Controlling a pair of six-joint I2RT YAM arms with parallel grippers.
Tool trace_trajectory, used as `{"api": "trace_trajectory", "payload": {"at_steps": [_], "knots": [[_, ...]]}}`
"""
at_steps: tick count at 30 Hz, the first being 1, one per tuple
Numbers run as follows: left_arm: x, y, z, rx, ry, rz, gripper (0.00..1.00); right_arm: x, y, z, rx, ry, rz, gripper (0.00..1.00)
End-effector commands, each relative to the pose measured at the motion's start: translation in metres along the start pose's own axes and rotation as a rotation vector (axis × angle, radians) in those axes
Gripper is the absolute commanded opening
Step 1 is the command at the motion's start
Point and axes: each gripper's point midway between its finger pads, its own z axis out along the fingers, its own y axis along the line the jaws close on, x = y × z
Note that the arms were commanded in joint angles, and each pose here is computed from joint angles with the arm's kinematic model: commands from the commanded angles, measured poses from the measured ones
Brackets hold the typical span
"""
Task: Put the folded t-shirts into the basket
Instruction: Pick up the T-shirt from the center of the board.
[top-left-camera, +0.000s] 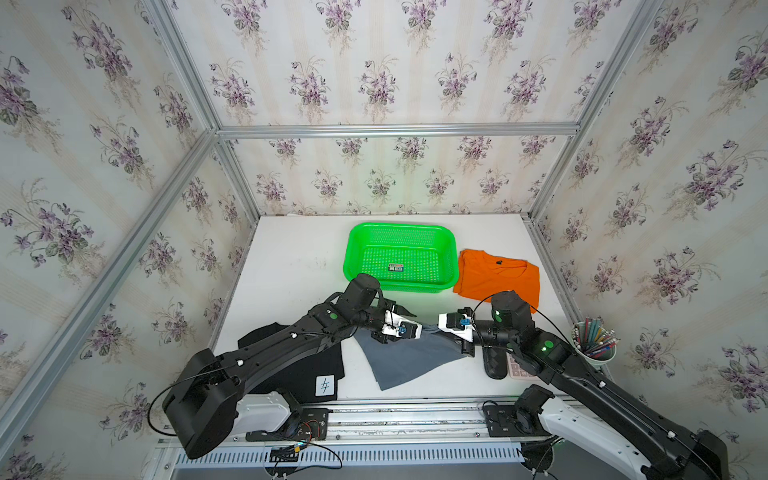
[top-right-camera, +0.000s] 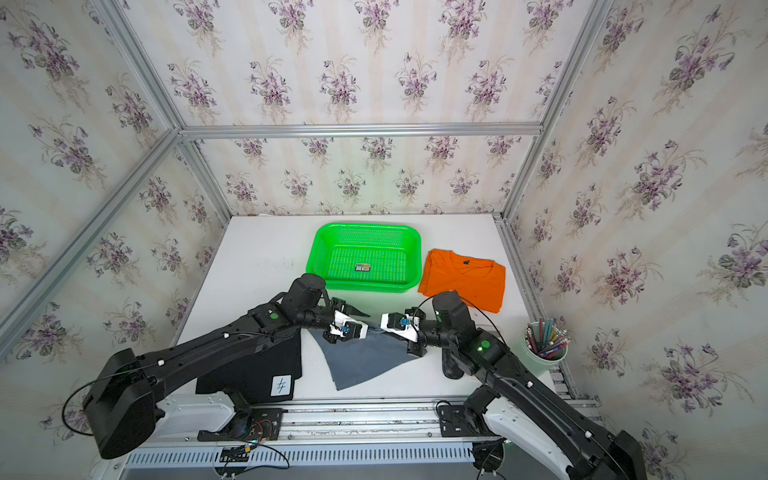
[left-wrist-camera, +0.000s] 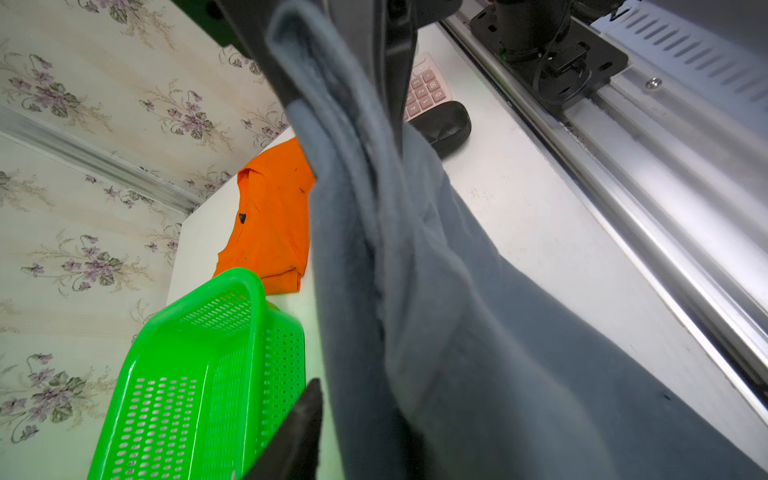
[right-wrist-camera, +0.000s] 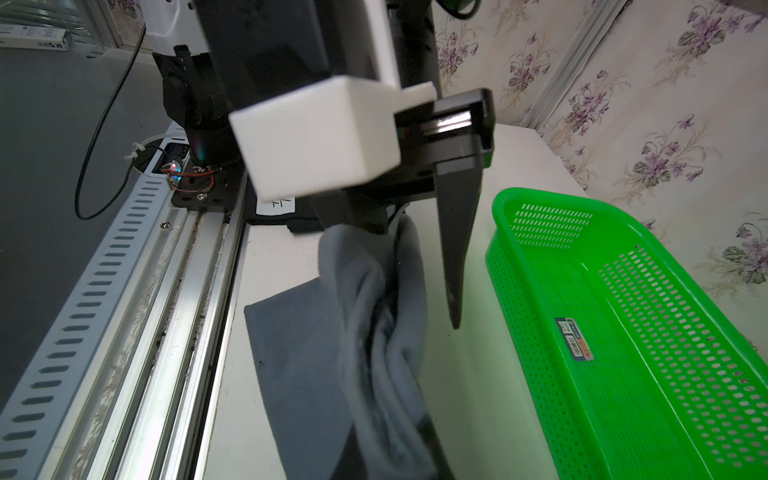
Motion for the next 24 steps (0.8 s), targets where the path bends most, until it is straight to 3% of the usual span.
{"api": "trace_trajectory", "payload": {"at_steps": [1,6,8,9,14,18,24], "knots": [[0.009,-0.012,-0.011,0.017,0.061,-0.035,0.54,-0.012,-0.008,-0.004,0.043,-0.036,-0.054,0.0],[0.01,-0.021,-0.029,-0.02,0.085,-0.054,0.55,-0.025,-0.01,-0.008,0.041,-0.049,-0.12,0.0],[0.009,-0.024,-0.036,-0.02,0.087,-0.073,0.84,-0.028,-0.011,-0.009,0.035,-0.041,-0.152,0.0],[0.009,-0.026,-0.039,-0.018,0.088,-0.083,0.86,-0.03,-0.012,-0.009,0.031,-0.033,-0.168,0.0],[0.006,-0.024,-0.054,-0.048,0.09,-0.114,0.87,-0.038,-0.014,-0.014,0.002,0.012,-0.241,0.0],[0.007,-0.024,-0.067,-0.023,0.078,-0.205,0.87,-0.042,-0.019,-0.018,0.012,0.042,-0.304,0.0],[0.018,-0.023,-0.064,-0.048,0.048,-0.206,0.87,-0.056,-0.02,-0.024,-0.018,0.053,-0.371,0.0]]}}
